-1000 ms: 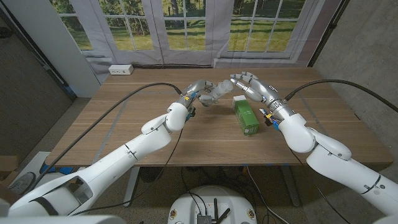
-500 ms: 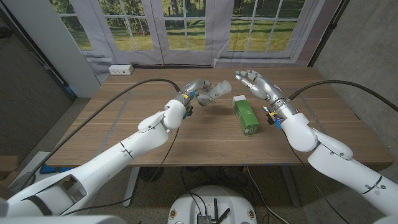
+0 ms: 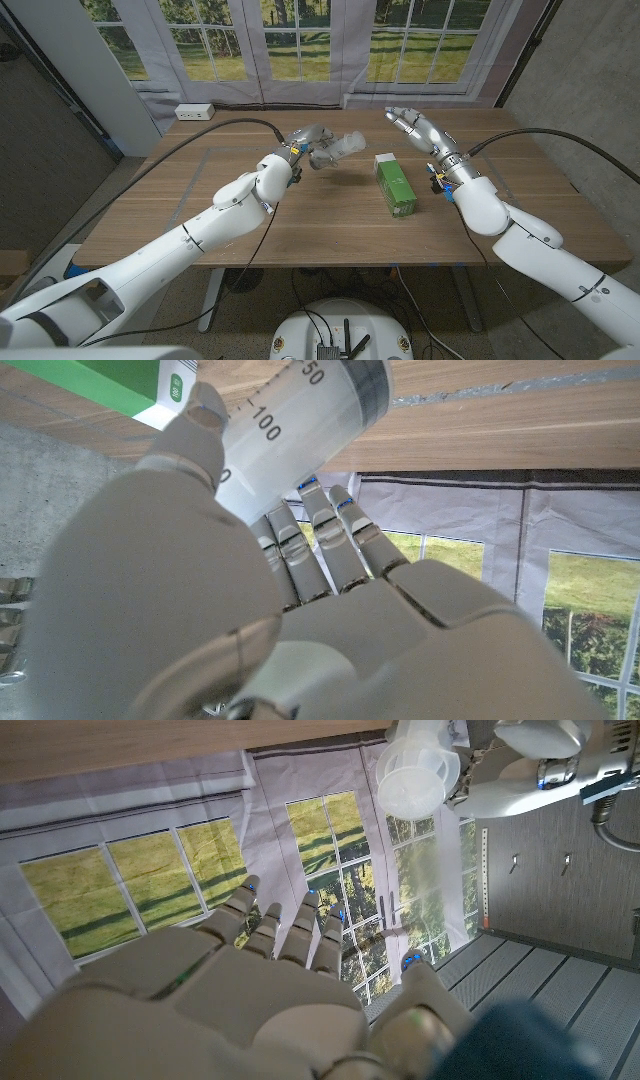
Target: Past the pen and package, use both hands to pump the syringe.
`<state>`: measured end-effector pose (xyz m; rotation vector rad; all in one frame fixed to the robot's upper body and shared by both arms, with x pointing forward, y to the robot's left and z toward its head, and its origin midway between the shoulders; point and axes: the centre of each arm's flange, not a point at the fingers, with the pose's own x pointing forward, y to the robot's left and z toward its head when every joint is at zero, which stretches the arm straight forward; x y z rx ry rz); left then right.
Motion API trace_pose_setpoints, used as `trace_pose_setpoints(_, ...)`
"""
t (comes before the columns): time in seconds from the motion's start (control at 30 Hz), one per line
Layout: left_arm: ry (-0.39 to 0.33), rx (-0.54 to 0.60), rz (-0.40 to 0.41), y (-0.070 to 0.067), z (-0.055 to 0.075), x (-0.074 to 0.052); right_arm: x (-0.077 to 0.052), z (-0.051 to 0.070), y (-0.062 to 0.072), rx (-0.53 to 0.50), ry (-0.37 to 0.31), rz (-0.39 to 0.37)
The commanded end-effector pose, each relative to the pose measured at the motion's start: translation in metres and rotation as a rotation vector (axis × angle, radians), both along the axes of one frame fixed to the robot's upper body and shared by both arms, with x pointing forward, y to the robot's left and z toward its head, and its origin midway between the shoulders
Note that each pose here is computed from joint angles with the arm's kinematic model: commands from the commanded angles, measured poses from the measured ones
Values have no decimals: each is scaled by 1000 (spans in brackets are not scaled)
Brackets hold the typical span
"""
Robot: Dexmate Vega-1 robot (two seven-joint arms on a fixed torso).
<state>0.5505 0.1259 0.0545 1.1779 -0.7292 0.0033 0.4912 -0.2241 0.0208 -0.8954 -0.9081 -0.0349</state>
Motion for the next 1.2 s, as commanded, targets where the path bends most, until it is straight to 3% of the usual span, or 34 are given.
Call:
trace_pose_setpoints(0.03,-20,47,60,17,12,-14,23,11,-8,95,-16,51)
trace_pose_setpoints(0.27,-25,121,79,27,16,-21,36,15,-18,177,-14,71)
trace_pose_setpoints(0.5,-24,178,84,32,20,-20,39,15,-26,229,4,88)
trace_pose_setpoints(1.2,-66,409,100,38,24,0,49,9,-37,361,112,136)
